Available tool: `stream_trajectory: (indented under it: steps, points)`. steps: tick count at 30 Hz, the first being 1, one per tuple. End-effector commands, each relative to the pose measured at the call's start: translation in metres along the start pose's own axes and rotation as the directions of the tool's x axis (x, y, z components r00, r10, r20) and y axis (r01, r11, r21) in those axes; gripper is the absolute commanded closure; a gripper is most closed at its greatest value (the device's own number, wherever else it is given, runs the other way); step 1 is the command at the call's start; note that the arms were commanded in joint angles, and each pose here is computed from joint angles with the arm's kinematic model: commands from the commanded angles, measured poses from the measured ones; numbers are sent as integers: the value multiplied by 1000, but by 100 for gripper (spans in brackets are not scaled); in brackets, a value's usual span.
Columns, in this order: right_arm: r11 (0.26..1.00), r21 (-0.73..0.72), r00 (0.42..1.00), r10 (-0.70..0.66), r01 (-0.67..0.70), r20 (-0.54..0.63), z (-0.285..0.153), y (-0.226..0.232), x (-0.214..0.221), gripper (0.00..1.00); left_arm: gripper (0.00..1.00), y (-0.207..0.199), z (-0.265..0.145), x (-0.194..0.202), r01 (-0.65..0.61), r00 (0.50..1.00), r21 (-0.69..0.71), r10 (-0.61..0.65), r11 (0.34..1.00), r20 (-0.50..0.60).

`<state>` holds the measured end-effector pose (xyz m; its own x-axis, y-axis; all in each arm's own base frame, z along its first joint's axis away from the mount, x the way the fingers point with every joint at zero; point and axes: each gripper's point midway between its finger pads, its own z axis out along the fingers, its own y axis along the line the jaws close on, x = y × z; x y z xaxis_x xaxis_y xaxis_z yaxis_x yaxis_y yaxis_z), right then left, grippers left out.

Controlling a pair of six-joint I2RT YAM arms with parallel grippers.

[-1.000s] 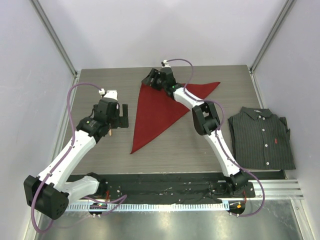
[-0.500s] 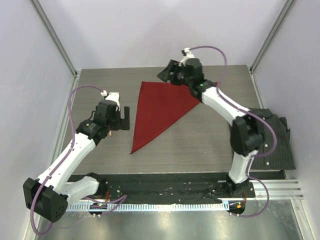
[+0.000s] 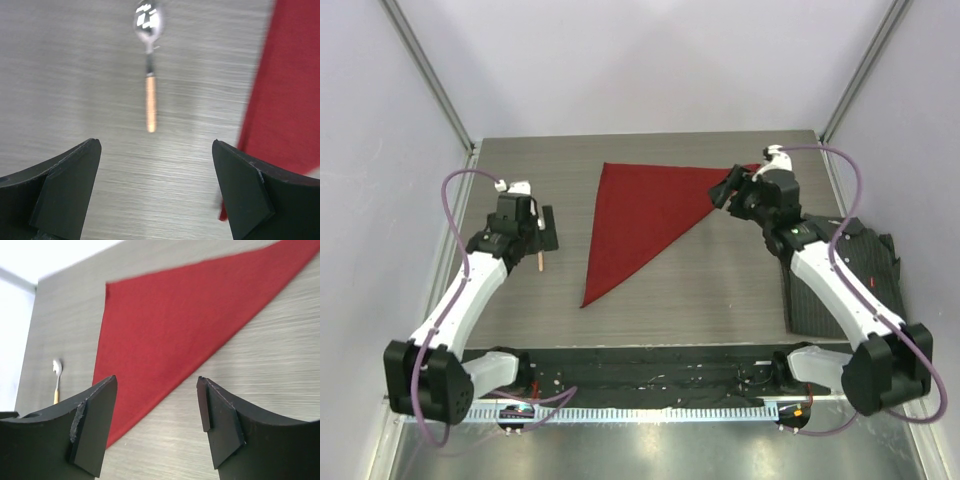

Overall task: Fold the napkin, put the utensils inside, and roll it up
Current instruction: Fold the napkin, then grab a utensil with the left arm

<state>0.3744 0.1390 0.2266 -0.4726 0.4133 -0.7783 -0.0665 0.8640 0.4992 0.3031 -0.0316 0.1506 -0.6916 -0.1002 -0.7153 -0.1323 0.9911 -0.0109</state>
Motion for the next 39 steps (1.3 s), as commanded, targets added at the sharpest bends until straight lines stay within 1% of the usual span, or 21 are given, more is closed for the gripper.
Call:
stream_trajectory:
  steps: [1, 3, 4, 5, 6, 7, 8, 9, 10, 13, 18, 20, 24, 29, 31, 32, 33, 35, 37, 38, 39]
  points:
    - [998, 57, 993, -15, 8, 114, -22, -18, -24, 26, 1, 22, 23, 0, 42, 998, -98, -46, 994, -38]
    - [998, 55, 992, -14, 8, 122, -25, -20, -26, 26, 5, 26, 32, 1, 45, 997, -115, -53, 992, -63]
    - [999, 44, 993, -11, 6, 116, -26, -19, -25, 26, 12, 29, 44, 6, 53, 992, -125, -66, 991, -104]
    - [999, 43, 994, -12, 7, 111, -26, -20, -24, 26, 13, 25, 52, 9, 70, 987, -103, -84, 992, -136]
    - [999, 45, 994, -14, 10, 112, -26, -21, -24, 26, 17, 24, 55, -7, 82, 987, -101, -95, 991, -127]
    - [999, 46, 994, -13, 7, 111, -25, -22, -24, 26, 19, 23, 60, -8, 72, 985, -107, -88, 992, -147]
    - [999, 47, 994, -14, 9, 108, -24, -22, -22, 26, 21, 23, 73, 4, 50, 973, -119, -75, 992, -217]
    - [999, 52, 994, -16, 10, 107, -23, -24, -22, 27, 24, 25, 78, 4, 33, 971, -133, -64, 991, -230]
    - [1000, 15, 996, -18, 17, 85, -24, -18, -18, 27, 25, 27, 84, 9, 17, 966, -144, -53, 989, -252]
    - [1000, 17, 996, -22, 20, 92, -27, -21, -18, 26, 31, 32, 97, 40, -26, 948, -154, -24, 988, -316]
    - [999, 27, 995, -21, 19, 101, -30, -26, -20, 26, 42, 30, 102, 49, -53, 939, -128, 6, 990, -343]
    - [1000, 24, 995, -23, 21, 97, -30, -27, -20, 26, 43, 31, 105, 54, -62, 935, -128, 13, 990, -353]
    - [1000, 18, 995, -23, 21, 98, -31, -26, -20, 26, 50, 29, 113, 59, -73, 924, -117, 23, 990, -382]
    - [1000, 21, 995, -21, 19, 93, -29, -27, -18, 26, 50, 24, 125, 68, -81, 910, -91, 36, 993, -413]
    - [1000, 19, 996, -19, 18, 90, -28, -27, -17, 26, 53, 22, 128, 71, -80, 903, -76, 40, 994, -427]
    - [1000, 17, 996, -19, 18, 92, -28, -27, -17, 26, 57, 21, 128, 72, -82, 901, -70, 45, 994, -431]
    - [1000, 18, 996, -19, 18, 91, -28, -27, -17, 26, 65, 21, 129, 73, -83, 900, -69, 45, 994, -434]
    - [1000, 17, 996, -19, 18, 89, -27, -28, -16, 26, 72, 21, 129, 75, -85, 898, -65, 48, 994, -437]
    - [1000, 20, 995, -24, 23, 94, -27, -29, -17, 26, 95, 20, 128, 76, -86, 895, -56, 53, 995, -442]
    - [1000, 18, 996, -26, 25, 91, -27, -29, -16, 26, 100, 19, 128, 77, -88, 894, -53, 56, 995, -444]
    - [999, 21, 995, -29, 27, 92, -27, -30, -16, 26, 100, 19, 127, 78, -90, 892, -51, 57, 995, -448]
